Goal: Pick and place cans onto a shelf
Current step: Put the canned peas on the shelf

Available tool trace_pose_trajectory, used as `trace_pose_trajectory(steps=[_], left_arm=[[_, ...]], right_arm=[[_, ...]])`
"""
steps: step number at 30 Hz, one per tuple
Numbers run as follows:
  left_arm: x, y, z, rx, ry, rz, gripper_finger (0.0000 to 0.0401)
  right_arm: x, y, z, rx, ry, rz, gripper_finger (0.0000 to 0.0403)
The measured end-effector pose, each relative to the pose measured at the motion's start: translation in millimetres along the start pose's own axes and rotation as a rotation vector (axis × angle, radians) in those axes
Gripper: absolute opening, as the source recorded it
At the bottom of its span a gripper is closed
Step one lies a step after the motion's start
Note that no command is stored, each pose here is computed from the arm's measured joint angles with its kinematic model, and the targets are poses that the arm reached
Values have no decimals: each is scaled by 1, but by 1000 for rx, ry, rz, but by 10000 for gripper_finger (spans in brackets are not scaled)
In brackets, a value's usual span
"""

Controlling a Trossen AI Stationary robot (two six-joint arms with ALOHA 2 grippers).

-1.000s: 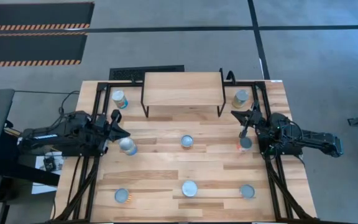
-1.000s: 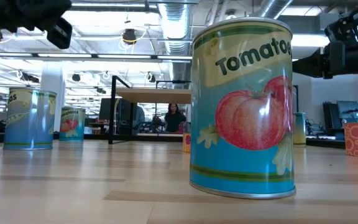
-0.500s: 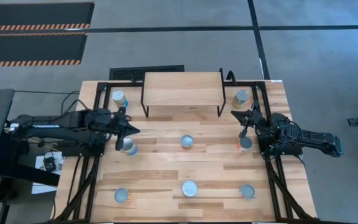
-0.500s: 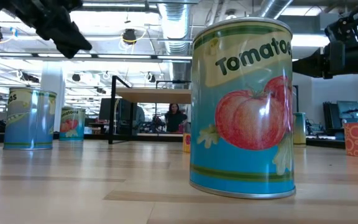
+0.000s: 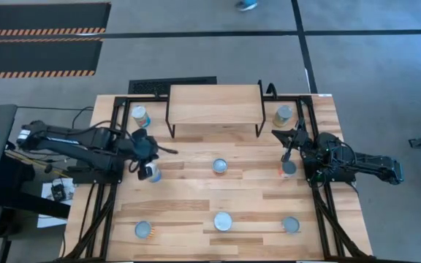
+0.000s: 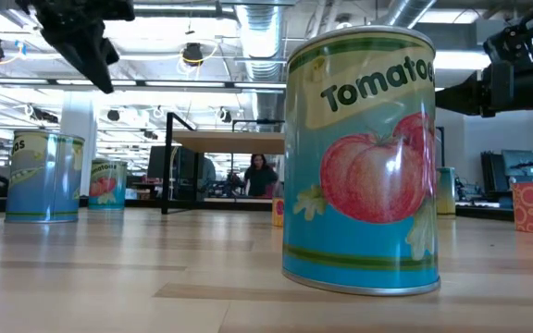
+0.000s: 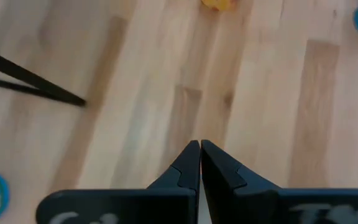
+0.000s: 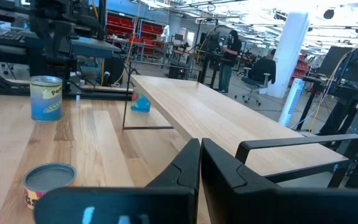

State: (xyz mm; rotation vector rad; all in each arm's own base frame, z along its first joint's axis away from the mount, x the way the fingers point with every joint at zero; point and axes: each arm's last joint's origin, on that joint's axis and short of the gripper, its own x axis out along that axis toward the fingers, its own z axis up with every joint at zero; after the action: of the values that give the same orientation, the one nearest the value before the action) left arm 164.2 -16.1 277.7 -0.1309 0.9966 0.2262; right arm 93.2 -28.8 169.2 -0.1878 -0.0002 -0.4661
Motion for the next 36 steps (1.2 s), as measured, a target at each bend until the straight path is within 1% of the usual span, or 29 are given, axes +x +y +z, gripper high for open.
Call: trace_pose_trajectory(steps=[2, 6, 8, 11, 14, 18, 21, 23, 27, 30, 33, 36], left_arm=[[0, -8, 1, -9, 53, -3, 0], [0, -21, -3, -70, 185, 14, 6], [3, -28, -4, -94, 247, 5, 18], [7, -39, -4, -109, 308, -10, 48], [14, -50, -4, -82, 339, 6, 86], [29, -62, -6, -28, 387, 59, 130], [41, -68, -8, -3, 432, 92, 149], [48, -69, -9, 12, 444, 147, 154], [58, -70, -9, 32, 442, 247, 149], [62, -70, -10, 37, 457, 274, 131], [64, -70, -10, 44, 466, 274, 97], [64, -70, -10, 48, 469, 265, 52]], right_arm=[[0, 0, 0, 0, 0, 0, 38], [0, 0, 0, 0, 0, 0, 38], [0, 0, 0, 0, 0, 0, 38], [0, 0, 0, 0, 0, 0, 38], [0, 0, 0, 0, 0, 0, 38], [0, 0, 0, 0, 0, 0, 38], [0, 0, 0, 0, 0, 0, 38], [0, 0, 0, 0, 0, 0, 38], [0, 0, 0, 0, 0, 0, 38], [0, 0, 0, 0, 0, 0, 38], [0, 0, 0, 0, -1, 0, 38], [0, 0, 0, 0, 0, 0, 38]])
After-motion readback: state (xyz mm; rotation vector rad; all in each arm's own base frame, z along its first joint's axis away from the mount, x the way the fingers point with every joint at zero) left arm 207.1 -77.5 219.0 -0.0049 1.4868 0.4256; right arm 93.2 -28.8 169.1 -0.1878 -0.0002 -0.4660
